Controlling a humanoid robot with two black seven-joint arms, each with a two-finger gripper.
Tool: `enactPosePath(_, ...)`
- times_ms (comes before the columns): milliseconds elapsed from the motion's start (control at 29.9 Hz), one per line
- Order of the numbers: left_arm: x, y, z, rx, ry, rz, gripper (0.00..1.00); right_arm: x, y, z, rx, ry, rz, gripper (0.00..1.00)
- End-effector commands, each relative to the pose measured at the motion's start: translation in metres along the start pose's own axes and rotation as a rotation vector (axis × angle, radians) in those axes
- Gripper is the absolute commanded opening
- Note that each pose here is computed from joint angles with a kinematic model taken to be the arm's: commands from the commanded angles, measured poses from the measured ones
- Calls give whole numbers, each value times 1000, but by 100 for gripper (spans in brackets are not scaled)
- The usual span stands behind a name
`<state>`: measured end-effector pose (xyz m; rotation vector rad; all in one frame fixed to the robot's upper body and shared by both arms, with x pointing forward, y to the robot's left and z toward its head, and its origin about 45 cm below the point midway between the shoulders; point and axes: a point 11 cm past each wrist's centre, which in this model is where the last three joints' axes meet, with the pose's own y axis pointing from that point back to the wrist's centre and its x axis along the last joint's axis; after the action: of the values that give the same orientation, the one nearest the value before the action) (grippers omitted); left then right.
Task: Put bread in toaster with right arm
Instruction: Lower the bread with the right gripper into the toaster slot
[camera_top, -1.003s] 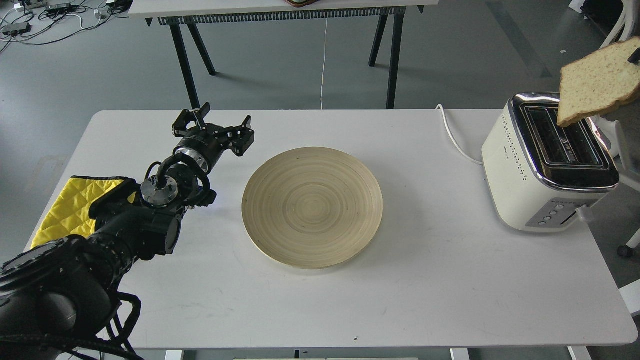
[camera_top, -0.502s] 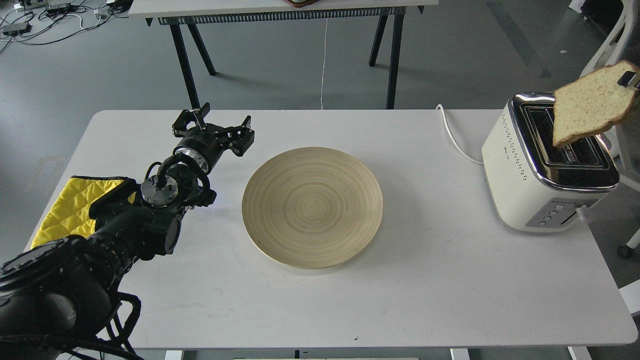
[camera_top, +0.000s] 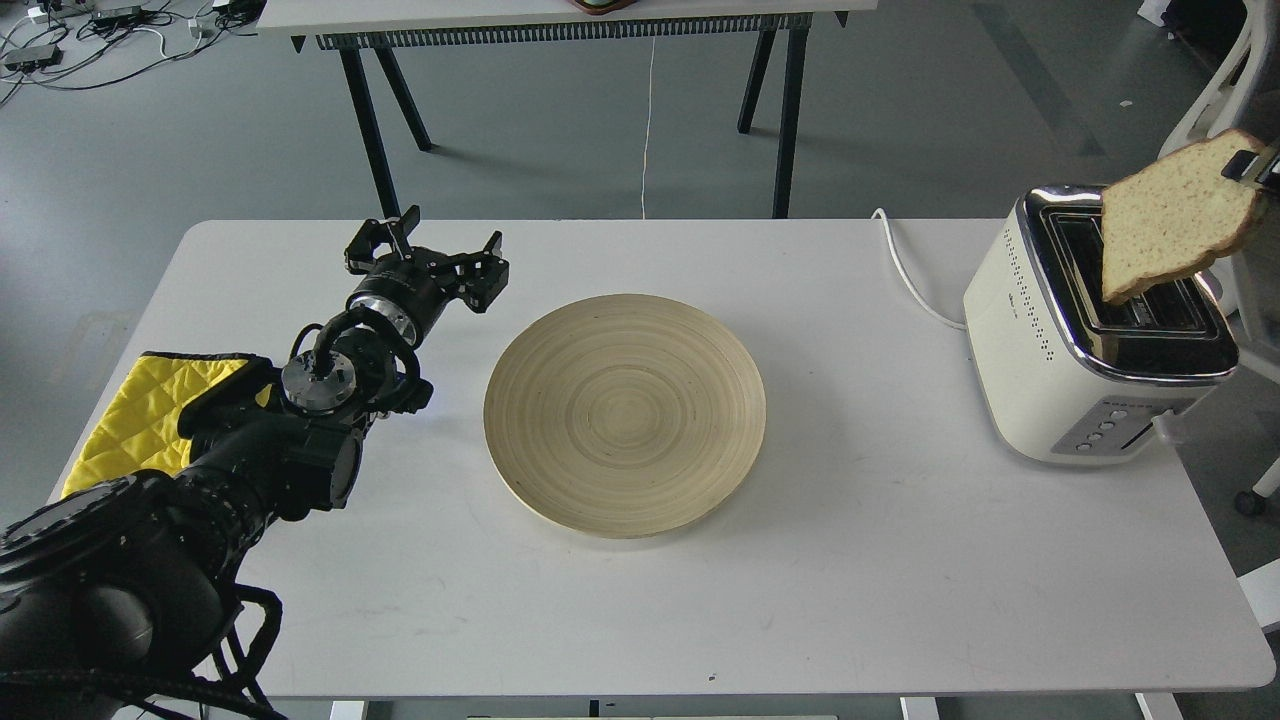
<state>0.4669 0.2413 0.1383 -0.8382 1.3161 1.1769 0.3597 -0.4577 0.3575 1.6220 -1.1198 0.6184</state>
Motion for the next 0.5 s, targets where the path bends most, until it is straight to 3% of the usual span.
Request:
enactPosePath(0,0,0,0,0,0,0,100,-6,-1,-1,1,-1,-16,0)
enactPosePath(468,0,0,0,0,0,0,100,-20,-5,3,-19,0,-55,0)
